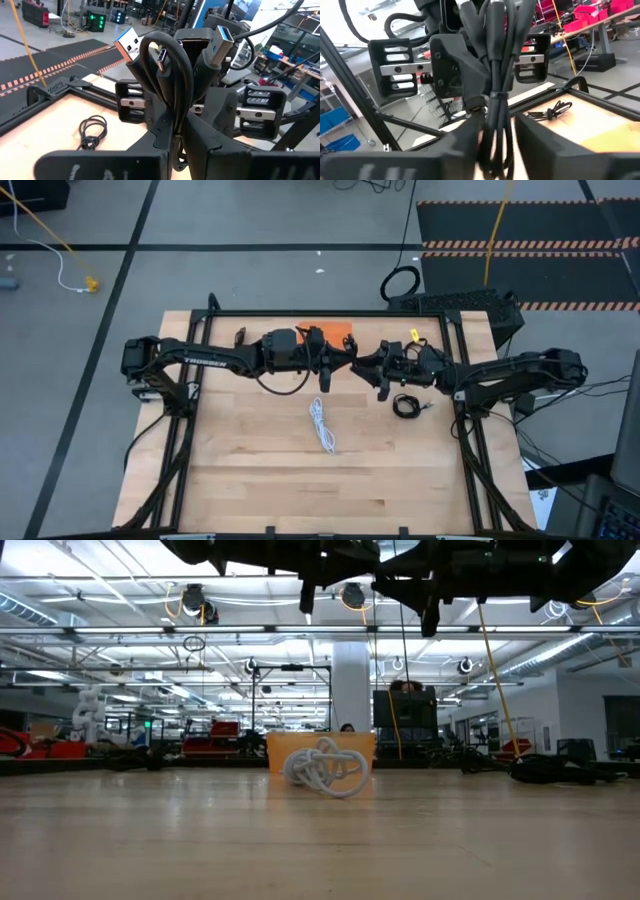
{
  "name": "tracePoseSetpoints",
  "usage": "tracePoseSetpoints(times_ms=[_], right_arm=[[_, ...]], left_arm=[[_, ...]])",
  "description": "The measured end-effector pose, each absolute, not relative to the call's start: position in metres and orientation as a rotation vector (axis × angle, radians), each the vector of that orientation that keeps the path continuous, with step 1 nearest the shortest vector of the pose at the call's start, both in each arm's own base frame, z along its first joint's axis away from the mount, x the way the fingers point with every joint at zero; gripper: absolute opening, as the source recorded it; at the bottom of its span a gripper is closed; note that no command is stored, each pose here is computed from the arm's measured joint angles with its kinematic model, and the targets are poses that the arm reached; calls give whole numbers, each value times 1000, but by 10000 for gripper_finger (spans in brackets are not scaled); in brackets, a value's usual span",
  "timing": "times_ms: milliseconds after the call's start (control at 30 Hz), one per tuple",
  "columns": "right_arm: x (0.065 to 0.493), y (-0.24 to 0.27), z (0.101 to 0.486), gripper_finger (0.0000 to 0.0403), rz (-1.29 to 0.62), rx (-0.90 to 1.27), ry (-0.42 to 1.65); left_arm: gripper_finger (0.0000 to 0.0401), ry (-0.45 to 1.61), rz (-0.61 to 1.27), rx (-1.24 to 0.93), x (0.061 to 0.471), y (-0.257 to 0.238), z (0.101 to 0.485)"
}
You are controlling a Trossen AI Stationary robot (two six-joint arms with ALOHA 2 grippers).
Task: Pick and place USB-C Cables
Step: Put the black charger cable into the orange bin
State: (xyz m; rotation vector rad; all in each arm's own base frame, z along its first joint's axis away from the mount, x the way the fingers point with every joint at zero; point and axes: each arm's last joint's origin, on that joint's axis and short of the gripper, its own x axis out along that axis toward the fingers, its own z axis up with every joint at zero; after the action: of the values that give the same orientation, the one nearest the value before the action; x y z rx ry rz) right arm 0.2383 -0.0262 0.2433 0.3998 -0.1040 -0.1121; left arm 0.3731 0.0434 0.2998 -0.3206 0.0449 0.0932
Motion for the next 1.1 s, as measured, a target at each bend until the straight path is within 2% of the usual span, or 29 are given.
tracePoseSetpoints(times_ms=[100,167,400,500,667,833,933,1100], right_arm=[[238,-29,243,36,-121,385,-106],[238,-30,243,14,-130,356,-105],[237,-34,243,6,-145,337,-104],[237,-34,243,5,-149,329,-106],[236,-42,243,4,-183,323,-110],[231,-63,239,3,-288,305,-87],[228,-76,235,3,-358,310,-52],[226,-93,229,3,-411,297,-39]], left_arm=[[31,46,96,-321,373,44,300],[31,45,99,-321,373,44,300],[39,47,106,-308,373,44,300],[72,47,105,-299,373,44,300],[155,55,105,-258,373,44,299],[218,108,104,-261,372,45,295],[236,172,116,-319,371,47,288],[241,290,168,-378,367,52,276]])
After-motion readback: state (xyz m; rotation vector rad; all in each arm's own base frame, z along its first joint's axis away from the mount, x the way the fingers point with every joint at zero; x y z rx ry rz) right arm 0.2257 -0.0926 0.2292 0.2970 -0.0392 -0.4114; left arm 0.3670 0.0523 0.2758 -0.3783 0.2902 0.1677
